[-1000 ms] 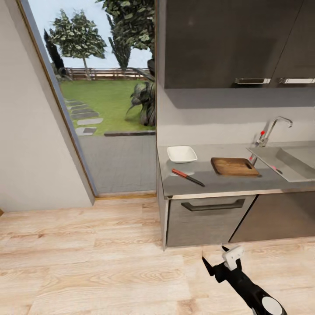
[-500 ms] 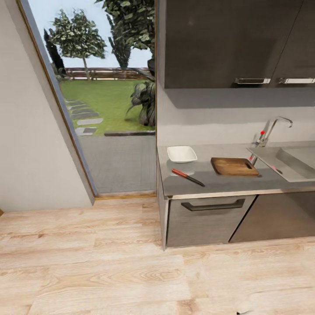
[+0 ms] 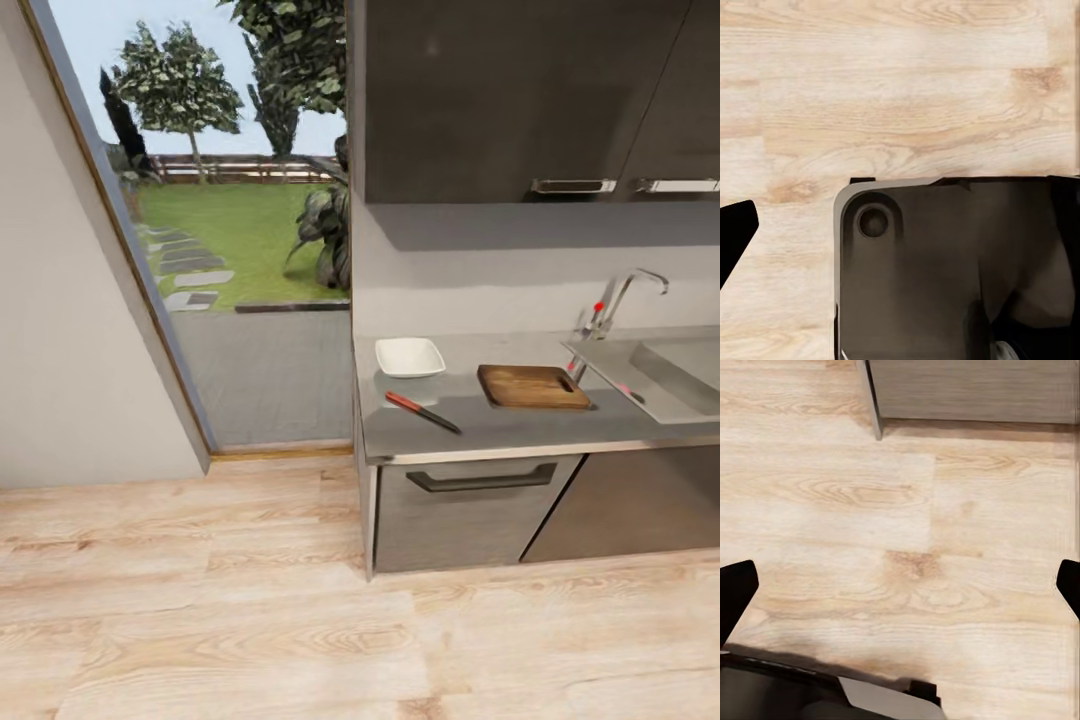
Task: In the kitchen, take the Vidalia onion out of the sink, dice it on the chopping board with the paring knife, put the diced onion into the bowl on the countertop, then place both the paring knife and the chopping board into the sink.
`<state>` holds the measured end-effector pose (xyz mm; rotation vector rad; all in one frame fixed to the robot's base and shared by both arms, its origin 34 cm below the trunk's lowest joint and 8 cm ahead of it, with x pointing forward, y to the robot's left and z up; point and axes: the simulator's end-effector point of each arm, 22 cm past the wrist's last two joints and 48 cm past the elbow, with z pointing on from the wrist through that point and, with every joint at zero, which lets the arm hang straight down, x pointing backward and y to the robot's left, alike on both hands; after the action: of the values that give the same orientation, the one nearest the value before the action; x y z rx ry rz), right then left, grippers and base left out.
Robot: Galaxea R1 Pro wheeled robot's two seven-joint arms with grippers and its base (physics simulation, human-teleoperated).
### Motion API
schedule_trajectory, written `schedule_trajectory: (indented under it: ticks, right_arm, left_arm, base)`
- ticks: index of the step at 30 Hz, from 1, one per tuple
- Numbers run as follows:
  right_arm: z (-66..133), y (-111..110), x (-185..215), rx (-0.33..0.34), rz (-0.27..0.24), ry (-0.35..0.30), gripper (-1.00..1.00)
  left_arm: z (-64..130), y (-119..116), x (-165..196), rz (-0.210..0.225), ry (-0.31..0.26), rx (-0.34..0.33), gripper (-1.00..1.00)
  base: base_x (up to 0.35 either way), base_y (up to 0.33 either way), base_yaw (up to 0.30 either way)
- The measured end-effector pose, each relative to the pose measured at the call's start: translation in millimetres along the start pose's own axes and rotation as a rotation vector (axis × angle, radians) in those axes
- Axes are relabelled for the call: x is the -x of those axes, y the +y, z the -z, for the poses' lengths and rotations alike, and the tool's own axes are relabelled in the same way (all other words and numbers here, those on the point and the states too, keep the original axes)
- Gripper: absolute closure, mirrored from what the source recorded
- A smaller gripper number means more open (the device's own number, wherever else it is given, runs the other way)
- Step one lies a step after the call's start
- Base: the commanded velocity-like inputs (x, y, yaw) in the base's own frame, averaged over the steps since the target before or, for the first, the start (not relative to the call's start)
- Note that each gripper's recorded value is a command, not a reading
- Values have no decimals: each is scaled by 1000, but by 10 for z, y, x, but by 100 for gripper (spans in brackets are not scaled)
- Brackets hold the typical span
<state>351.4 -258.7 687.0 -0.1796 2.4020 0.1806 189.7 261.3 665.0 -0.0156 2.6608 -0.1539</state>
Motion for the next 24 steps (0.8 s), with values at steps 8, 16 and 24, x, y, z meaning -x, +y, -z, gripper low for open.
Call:
schedule_trajectory:
  ticks: [8, 16, 24]
  right_arm:
    - [-3, 13, 2, 3, -1, 0, -100]
    - [-17, 53, 26, 8, -5, -5, -100]
    - [-32, 113, 49, 14, -11, -10, -100]
  left_arm:
    - [1, 0, -6, 0, 2, 0, -100]
    - [1, 1, -12, 1, 3, 1, -100]
    - [2, -2, -18, 1, 4, -1, -100]
  base:
    - [174, -265, 0]
    - [31, -310, 0]
    - [1, -318, 0]
